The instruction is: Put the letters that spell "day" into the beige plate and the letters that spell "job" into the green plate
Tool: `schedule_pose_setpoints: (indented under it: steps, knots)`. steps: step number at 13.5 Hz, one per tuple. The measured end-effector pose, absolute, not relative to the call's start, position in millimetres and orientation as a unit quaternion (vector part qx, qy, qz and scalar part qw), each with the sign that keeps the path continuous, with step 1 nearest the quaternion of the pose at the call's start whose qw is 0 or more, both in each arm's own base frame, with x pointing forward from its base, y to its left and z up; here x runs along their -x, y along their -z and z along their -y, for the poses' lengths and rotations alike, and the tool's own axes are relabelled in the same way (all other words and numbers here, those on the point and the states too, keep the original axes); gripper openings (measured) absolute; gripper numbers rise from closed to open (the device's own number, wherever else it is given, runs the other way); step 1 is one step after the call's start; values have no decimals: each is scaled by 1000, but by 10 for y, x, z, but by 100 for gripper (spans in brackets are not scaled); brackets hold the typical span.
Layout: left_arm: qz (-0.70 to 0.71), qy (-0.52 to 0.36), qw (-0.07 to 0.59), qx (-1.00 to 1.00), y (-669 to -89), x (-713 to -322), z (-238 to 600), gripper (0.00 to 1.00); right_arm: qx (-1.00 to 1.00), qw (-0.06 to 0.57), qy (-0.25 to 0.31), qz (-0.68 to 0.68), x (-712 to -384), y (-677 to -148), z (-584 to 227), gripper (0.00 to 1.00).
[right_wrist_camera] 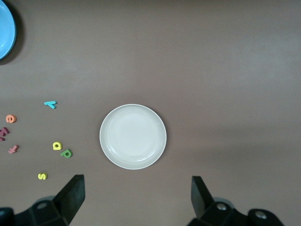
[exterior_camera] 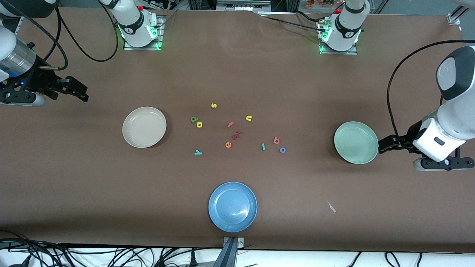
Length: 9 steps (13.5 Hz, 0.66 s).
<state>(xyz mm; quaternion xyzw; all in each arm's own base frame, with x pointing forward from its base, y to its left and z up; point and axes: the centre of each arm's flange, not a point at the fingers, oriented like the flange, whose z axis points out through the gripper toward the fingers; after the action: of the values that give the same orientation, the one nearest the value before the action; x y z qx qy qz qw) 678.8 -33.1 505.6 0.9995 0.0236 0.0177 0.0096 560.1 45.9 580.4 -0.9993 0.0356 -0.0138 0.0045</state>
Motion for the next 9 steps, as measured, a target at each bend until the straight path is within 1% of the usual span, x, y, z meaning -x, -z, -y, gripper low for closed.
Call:
schedule_pose_setpoints:
  steps: [4,6,7,9]
  knots:
    - [-24,-18,10,-1000,-5060,-6788,329,100,999,5,13,-35,-5599,-5803,-470,100]
    - [-24,-18,10,-1000,-5060,-6788,328,100,1000,4,7,-18,-5580,-5775,-646,100]
    - [-24,-18,10,-1000,-5061,-6787,327,100,1000,3,-2,-3,-5564,-5721,-816,100]
    - [-24,-18,10,-1000,-5065,-6786,326,100,999,-3,-39,27,-5523,-5488,-1209,100]
